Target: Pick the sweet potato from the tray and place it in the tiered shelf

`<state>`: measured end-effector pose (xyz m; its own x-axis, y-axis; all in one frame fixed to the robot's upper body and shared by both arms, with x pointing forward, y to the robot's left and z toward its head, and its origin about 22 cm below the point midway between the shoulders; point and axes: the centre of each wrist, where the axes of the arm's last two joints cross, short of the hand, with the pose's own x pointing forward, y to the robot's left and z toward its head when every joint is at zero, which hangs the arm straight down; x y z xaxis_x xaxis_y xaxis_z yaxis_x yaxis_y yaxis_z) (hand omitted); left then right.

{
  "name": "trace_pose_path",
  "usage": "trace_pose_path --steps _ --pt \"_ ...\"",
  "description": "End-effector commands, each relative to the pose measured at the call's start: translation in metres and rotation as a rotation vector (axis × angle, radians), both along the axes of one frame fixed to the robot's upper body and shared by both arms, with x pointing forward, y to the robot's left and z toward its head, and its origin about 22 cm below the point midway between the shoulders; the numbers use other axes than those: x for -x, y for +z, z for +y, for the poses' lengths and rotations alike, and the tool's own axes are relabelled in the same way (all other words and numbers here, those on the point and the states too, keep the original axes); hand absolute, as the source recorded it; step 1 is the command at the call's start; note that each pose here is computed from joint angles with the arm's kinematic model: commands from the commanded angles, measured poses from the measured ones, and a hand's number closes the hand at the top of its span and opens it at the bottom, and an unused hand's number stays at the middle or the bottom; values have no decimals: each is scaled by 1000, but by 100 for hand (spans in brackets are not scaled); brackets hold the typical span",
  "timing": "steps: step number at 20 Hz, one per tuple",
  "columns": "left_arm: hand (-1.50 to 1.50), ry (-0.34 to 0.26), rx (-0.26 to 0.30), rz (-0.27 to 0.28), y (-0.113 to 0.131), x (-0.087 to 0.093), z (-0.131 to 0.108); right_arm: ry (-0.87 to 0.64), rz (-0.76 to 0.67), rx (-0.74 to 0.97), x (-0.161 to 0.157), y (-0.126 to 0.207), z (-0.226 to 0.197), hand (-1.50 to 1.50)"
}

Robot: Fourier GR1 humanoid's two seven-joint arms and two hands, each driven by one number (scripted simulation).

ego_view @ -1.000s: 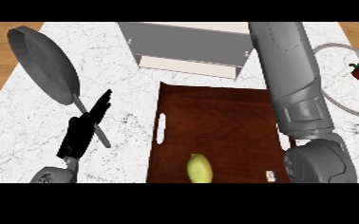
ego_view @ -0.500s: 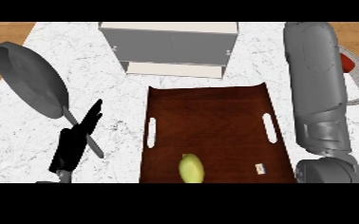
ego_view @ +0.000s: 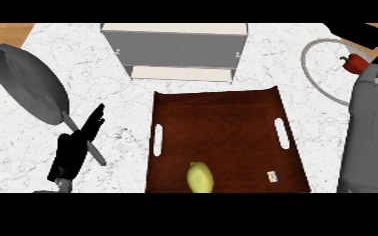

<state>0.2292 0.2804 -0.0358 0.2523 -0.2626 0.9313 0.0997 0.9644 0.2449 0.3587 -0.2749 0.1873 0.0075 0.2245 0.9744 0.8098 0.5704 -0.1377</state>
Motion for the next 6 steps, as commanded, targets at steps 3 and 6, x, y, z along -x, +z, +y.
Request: trace_pose_path --steps 3,6 --pt "0 14 11 -7 -8 -4 -6 55 31 74 87 6 -39 -150" --pt "0 -40 12 -11 -4 -5 -7 30 74 46 106 11 -29 -150"
